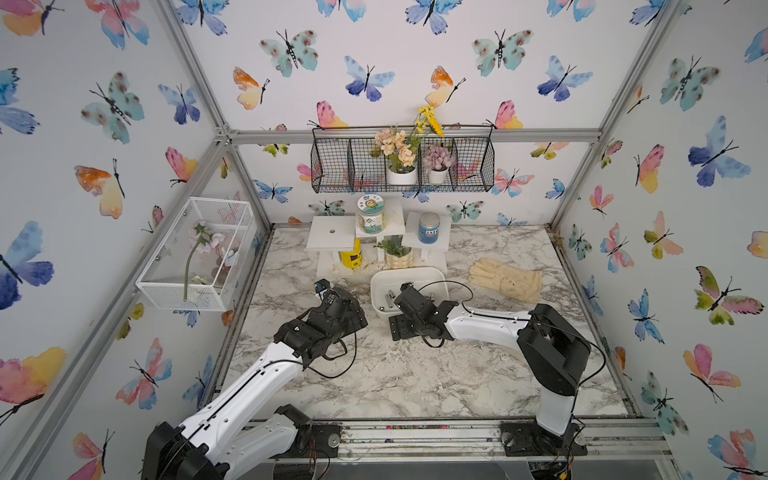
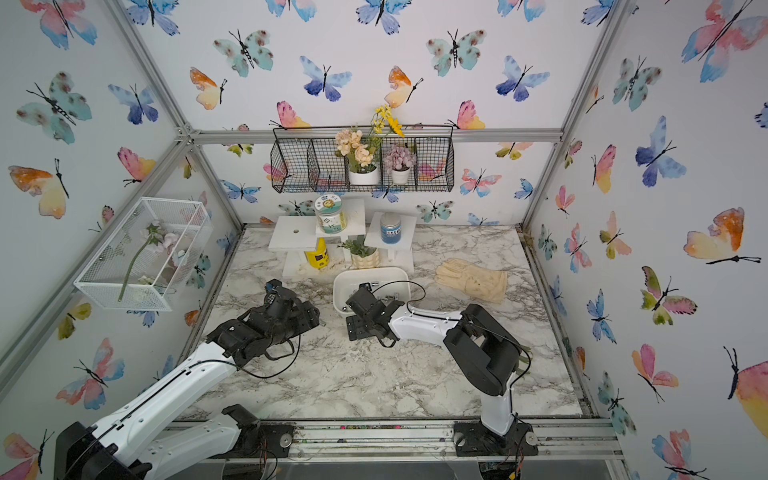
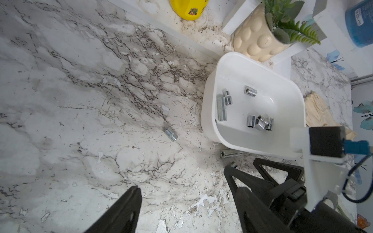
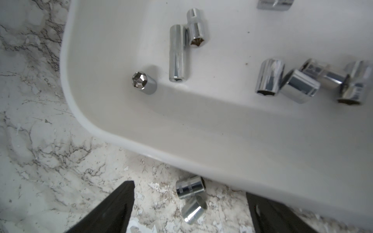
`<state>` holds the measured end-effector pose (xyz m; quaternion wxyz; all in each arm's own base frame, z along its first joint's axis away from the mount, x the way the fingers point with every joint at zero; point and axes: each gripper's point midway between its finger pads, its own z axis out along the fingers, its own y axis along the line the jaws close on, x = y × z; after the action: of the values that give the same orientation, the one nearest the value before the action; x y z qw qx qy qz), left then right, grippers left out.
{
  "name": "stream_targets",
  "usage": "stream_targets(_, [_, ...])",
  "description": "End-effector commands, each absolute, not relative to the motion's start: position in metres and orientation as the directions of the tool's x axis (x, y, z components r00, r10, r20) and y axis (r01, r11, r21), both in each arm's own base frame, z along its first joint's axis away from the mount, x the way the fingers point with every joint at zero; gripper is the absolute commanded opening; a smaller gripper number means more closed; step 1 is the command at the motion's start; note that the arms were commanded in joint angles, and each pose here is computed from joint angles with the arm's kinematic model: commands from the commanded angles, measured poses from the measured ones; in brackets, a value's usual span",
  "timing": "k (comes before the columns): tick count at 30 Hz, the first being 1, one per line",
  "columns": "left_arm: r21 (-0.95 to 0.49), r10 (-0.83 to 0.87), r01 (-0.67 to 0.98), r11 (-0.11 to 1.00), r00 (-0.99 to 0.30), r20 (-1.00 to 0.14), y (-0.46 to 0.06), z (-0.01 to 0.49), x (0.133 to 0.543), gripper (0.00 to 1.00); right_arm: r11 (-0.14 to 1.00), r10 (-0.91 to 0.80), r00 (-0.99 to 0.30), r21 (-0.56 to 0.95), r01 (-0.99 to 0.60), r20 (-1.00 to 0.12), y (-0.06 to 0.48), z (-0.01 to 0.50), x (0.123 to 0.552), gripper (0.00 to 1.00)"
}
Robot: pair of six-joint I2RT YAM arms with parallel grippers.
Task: Put the socket on the desktop into the storage box
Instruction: Pick up the socket head from the center of the board.
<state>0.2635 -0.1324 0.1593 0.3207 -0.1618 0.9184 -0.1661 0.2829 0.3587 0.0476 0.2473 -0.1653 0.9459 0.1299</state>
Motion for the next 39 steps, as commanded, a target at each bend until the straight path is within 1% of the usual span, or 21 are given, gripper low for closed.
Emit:
stream_targets(1, [-0.404,-0.405,-0.203,0.892,-0.756,-0.514,-0.129,0.154,0.257,0.78,0.926,-0.243,-0.817,0.127,-0.356,-0.522,0.361,0.046,0.289,0.91])
stream_targets(11, [-0.402,-0.413,-0.215,0.89,-0.755,-0.51,-0.125,0.151,0.254,0.77,0.93,-0.256,-0.824,0.104,-0.352,-0.506,0.369,0.03,0.295,0.84])
stream_targets(27, [-0.404,-0.414,-0.216,0.889,-0.757,-0.506,-0.125,0.149,0.254,0.76,0.938,-0.258,-0.814,0.066,-0.339,-0.521,0.369,0.02,0.301,0.77])
stream_targets(34, [-0.402,-0.415,-0.22,0.889,-0.759,-0.502,-0.124,0.146,0.254,0.76,0.936,-0.277,-0.804,0.043,-0.35,-0.526,0.369,0.016,0.3,0.7])
stream_targets(37, [-0.402,-0.414,-0.219,0.889,-0.76,-0.501,-0.125,0.146,0.254,0.76,0.932,-0.289,-0.8,0.037,-0.361,-0.525,0.37,0.014,0.299,0.68])
stream_targets(39, [-0.4,-0.414,-0.221,0.89,-0.76,-0.501,-0.125,0.146,0.254,0.76,0.929,-0.298,-0.798,0.032,-0.368,-0.523,0.371,0.012,0.298,0.65])
